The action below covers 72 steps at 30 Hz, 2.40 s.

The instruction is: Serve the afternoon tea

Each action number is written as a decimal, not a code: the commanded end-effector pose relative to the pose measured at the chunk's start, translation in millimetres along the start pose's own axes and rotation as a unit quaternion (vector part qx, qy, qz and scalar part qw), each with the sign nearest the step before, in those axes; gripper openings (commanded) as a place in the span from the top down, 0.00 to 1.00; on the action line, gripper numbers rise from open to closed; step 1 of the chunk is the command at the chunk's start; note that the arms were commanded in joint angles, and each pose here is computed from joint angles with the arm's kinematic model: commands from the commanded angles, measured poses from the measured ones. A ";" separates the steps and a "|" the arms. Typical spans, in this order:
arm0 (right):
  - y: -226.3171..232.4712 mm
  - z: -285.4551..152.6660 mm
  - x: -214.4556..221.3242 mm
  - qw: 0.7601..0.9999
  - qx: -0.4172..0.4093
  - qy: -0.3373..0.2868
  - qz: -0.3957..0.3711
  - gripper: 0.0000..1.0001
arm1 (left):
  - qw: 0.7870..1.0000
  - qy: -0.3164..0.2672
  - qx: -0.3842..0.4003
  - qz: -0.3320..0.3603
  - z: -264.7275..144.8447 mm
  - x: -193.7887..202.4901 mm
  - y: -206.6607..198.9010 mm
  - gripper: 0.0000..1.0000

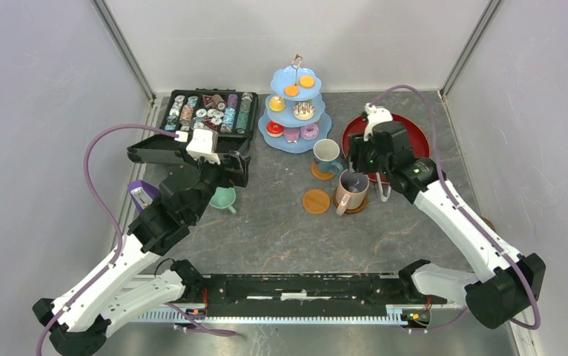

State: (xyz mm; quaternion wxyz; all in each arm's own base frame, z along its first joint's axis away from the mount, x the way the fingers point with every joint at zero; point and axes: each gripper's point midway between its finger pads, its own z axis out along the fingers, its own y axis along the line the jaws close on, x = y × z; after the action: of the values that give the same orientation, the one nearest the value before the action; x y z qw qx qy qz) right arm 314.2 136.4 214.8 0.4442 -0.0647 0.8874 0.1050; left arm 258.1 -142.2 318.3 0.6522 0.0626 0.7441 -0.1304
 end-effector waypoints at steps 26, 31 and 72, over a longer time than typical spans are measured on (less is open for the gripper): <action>96.3 104.3 151.1 0.974 -0.009 0.137 -0.180 0.86 | 0.999 -0.036 -0.024 -0.015 -5.6 -19.0 10.7 0.00; 102.3 120.3 164.5 0.973 -0.008 0.137 -0.184 0.90 | 0.999 -0.035 -0.025 -0.014 -4.4 -18.6 10.7 0.00; 264.8 100.1 60.5 0.966 -0.260 0.015 0.000 0.33 | 0.999 -0.046 -0.023 -0.017 -11.2 -24.8 13.2 0.00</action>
State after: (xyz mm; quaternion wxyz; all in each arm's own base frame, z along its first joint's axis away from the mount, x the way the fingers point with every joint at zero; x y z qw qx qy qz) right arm 333.1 365.9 119.6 0.4210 -0.1932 0.8670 0.1839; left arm 254.4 -127.4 329.9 0.6693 0.0373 0.7320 -0.1217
